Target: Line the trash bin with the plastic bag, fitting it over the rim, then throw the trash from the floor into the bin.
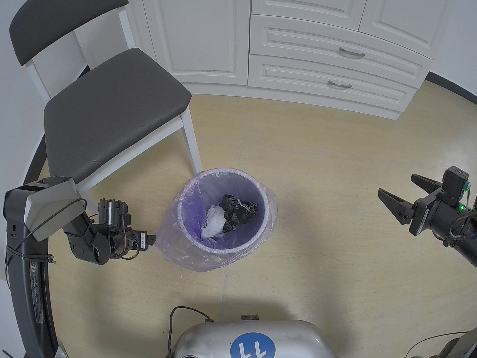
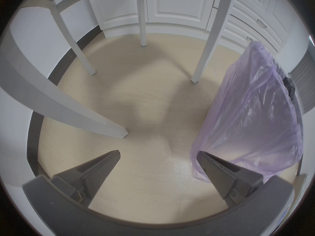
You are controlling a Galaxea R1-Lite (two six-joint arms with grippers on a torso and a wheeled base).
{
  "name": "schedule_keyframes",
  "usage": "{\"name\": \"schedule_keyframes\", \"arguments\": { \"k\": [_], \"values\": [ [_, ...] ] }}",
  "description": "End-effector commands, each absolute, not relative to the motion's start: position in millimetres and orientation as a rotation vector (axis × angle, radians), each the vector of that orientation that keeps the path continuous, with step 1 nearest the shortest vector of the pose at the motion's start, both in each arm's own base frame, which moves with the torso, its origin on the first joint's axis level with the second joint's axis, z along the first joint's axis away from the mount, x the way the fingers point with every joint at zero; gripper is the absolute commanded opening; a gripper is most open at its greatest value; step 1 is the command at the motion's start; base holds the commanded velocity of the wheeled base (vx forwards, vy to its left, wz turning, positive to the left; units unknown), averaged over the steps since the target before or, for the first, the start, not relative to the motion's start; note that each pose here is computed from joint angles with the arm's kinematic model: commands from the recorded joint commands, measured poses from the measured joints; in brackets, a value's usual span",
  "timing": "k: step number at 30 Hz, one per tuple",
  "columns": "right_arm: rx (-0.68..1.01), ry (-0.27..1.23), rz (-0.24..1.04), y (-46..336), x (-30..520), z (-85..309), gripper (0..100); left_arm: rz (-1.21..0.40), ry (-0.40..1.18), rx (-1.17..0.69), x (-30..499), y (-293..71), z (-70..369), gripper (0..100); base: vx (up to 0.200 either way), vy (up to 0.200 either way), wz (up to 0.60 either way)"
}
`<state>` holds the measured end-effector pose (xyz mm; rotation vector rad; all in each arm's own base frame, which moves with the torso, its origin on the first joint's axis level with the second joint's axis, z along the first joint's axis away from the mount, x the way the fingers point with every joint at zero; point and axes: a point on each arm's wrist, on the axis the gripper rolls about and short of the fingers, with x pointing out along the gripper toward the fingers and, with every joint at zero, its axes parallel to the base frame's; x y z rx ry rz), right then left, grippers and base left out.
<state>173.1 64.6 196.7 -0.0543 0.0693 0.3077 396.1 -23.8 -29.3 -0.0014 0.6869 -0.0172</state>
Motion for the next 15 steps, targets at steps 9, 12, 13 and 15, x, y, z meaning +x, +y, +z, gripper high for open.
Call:
{"name": "schedule_keyframes", "arguments": {
  "k": [9,12,13,15],
  "values": [
    [-0.063,0.112,0.309,66,177,187,100,-0.079,0.709,-0.019,429,-56,-69,100,0.000,0.000,0.00],
    [-0.066,0.128,0.318,67,179,184,100,-0.096,0.723,-0.020,446,-71,-62,100,0.000,0.000,0.00],
    [-0.066,0.130,0.321,67,180,184,100,-0.096,0.729,-0.018,448,-72,-63,100,0.000,0.000,0.00],
    [-0.066,0.147,0.343,68,182,180,100,-0.094,0.751,-0.007,468,-80,-61,100,0.000,0.000,0.00]
  ]
}}
